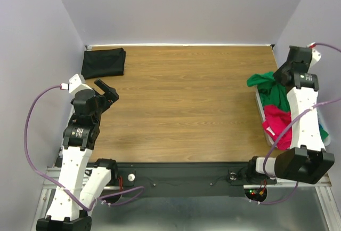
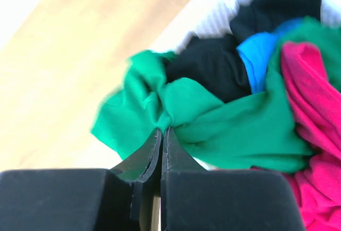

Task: Fold and stack the t-shirts
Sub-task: Grab the tshirt from the pile, then move the tshirt to the center of the board

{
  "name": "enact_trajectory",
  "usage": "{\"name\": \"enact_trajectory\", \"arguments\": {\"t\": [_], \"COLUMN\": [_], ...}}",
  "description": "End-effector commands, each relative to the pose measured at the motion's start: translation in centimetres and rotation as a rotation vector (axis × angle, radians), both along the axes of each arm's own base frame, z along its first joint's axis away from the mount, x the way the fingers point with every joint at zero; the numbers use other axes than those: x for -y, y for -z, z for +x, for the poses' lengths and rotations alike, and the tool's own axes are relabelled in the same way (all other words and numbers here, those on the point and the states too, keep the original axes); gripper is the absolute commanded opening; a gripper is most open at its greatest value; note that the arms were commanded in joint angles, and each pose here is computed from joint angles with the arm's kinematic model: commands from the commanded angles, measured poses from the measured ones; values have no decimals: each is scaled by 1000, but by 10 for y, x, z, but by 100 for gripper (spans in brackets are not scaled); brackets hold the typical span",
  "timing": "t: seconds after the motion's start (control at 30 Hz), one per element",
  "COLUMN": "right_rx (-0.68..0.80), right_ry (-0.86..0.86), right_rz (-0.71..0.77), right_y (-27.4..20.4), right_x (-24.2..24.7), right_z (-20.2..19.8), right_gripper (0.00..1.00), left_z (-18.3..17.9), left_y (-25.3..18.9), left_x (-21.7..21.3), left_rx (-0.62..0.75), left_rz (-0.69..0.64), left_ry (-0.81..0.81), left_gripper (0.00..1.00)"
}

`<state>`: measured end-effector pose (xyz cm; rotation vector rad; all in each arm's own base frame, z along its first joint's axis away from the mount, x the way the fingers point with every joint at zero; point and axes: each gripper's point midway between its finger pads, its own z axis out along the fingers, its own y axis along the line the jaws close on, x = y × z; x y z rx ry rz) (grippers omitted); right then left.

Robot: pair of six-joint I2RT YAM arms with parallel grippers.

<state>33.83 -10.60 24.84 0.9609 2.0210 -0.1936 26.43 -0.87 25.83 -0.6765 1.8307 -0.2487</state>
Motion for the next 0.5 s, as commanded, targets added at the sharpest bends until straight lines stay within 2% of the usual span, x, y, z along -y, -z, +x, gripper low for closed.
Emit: {"name": "enact_trajectory", "arguments": {"t": [0.0,0.03,0.1,0.13,0.23,0.27,0.33,0.37,0.47], "right_rx": [339,413,482,560,644,709,750,817,925], "right_ry": [-183,-232,-285,-363,-484,-556,-598,-634,-646], "right_rz": [-10,-18,-30,-40,-49,-64,-69,-97,-155], "right_y": [-118,-151,-183,-218,-258,-287,-306,-335,-381], "right_x": [-26,-34,-43,-56,-76,-90,-97,-104,-108], "right_z": [23,23,22,17,16,7,7,-6,-20], "right_gripper": [0,0,0,0,0,0,0,0,0], "left_z": [1,1,2,2,4,5,6,6,7], "left_y": [-12,-12,-13,-13,-14,-14,-13,-13,-12], "left_x": [-2,-2,-1,-1,2,2,5,6,5], "left_rx": [36,37,37,36,35,33,27,25,16], "left_rz": [1,2,5,8,4,3,2,0,9], "left_ry": [-12,-10,-4,-1,14,18,31,35,35], "left_gripper": [99,99,99,98,98,99,98,98,98]}}
